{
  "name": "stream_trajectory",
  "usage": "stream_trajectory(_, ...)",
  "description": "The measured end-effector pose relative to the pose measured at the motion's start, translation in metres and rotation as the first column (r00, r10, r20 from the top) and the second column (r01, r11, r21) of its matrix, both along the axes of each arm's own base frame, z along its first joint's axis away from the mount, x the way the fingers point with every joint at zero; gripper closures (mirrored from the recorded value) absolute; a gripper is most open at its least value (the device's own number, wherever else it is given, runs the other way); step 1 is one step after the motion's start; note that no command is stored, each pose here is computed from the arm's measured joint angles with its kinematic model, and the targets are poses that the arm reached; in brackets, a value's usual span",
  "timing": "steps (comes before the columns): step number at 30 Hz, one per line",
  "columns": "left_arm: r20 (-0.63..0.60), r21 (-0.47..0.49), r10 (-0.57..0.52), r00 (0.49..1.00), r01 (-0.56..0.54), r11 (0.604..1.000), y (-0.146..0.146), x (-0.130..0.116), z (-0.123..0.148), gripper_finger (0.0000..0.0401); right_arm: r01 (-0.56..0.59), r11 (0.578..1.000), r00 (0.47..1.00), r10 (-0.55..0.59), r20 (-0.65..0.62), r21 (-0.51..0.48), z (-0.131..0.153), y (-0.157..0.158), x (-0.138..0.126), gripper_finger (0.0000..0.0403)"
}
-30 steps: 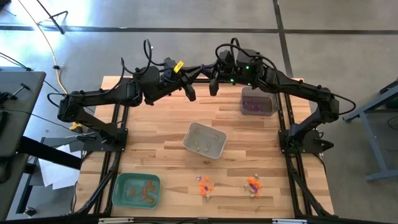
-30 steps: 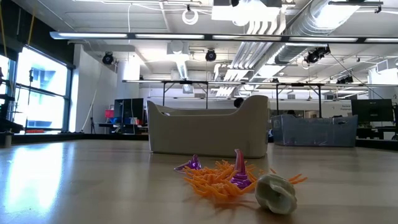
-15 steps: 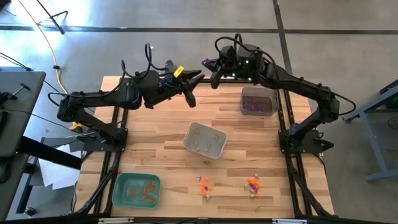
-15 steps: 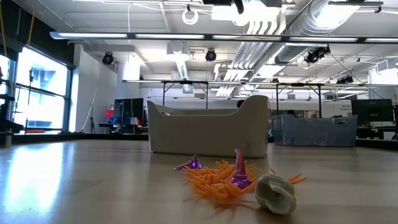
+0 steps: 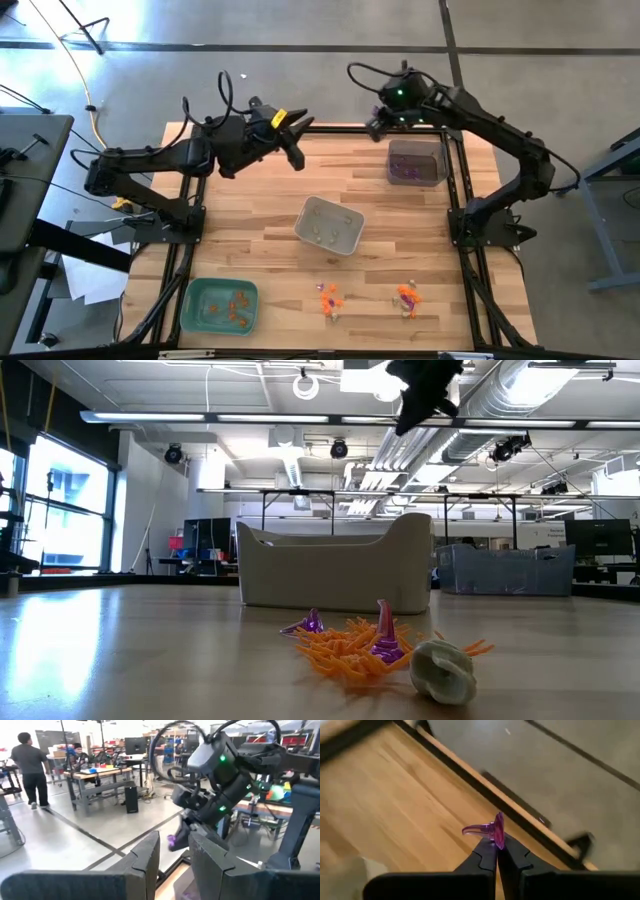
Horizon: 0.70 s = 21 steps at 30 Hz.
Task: Sort Halloween decoration
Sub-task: Put the violet witch hat toy into the black bin
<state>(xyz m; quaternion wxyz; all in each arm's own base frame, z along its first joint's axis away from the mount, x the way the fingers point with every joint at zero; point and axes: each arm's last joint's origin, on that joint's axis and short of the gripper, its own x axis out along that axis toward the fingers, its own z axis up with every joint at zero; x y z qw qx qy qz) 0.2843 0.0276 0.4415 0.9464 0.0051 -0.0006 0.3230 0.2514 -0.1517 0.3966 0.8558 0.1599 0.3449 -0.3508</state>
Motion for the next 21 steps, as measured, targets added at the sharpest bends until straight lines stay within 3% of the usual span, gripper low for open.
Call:
stream_trajectory(5,-0.03,0.0,0.018,0.999,-0.018,1.0,0.0,-0.005,0.0,0.0308,0.069,0.996,0.983,-0.059,-0.175,0.055,-0.009,0.002,-0.019,0.0403)
stream_trajectory(13,-0.072,-0.001,0.025,0.997,-0.025,1.0,0.0,-0.007,-0.003,0.0309,0.169,0.972,0.899,-0.084,-0.429,0.163,-0.022,0.003,-0.054,0.0403)
stream_trajectory(17,-0.09,-0.001,0.025,0.996,-0.025,1.0,0.0,-0.007,-0.005,0.0308,0.237,0.946,0.861,-0.099,-0.5,0.221,-0.048,-0.003,-0.069,0.0403)
stream_trajectory(21,-0.107,-0.002,0.025,0.994,-0.025,1.0,0.001,-0.007,-0.007,0.0308,0.271,0.919,0.867,-0.103,-0.488,0.287,-0.089,-0.009,-0.078,0.0403)
